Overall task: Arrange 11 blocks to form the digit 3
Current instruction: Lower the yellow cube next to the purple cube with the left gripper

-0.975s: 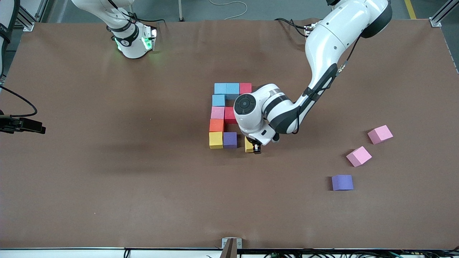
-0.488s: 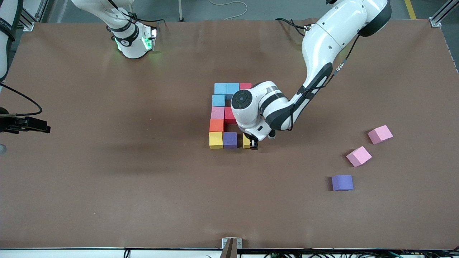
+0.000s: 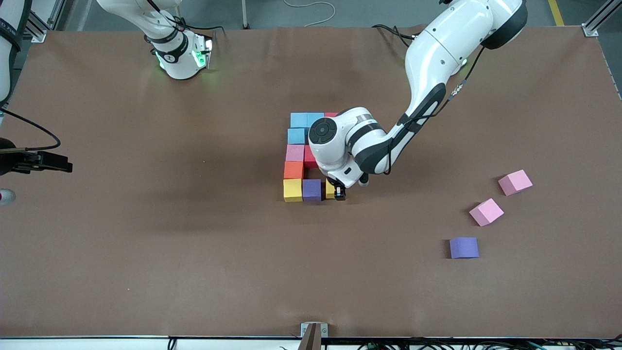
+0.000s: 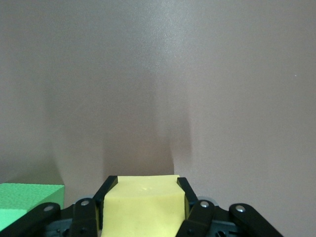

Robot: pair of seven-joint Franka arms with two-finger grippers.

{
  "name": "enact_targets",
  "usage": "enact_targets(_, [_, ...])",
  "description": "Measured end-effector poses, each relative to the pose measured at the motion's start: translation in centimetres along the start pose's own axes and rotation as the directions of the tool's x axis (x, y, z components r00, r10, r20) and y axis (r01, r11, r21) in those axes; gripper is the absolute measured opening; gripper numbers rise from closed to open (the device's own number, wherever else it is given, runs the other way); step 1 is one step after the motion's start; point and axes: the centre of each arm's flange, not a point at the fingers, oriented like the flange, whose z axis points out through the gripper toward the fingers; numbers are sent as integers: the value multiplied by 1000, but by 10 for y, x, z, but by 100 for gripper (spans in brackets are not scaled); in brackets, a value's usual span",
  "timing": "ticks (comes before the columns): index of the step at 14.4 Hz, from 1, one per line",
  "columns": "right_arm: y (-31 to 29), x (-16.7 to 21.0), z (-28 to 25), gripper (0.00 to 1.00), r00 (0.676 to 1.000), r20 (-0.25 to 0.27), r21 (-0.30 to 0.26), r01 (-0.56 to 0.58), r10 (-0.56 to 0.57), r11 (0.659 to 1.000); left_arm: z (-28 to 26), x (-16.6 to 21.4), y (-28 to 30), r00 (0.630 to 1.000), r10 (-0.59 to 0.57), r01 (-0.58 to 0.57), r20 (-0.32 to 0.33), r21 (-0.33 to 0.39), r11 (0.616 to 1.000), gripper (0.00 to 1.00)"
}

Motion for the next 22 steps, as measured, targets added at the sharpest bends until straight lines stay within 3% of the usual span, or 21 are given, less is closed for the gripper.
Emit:
enact_targets(16, [-7,-25,-38,100,997,-69,48,44,-40,998,11,-11,6,1000,-6,5,17,8,1000,55])
enact_targets(22, [-9,-62,-71,100,991,-127,50,52,-45,997,13,-13,6,1000,-5,5,19,11,1000,55])
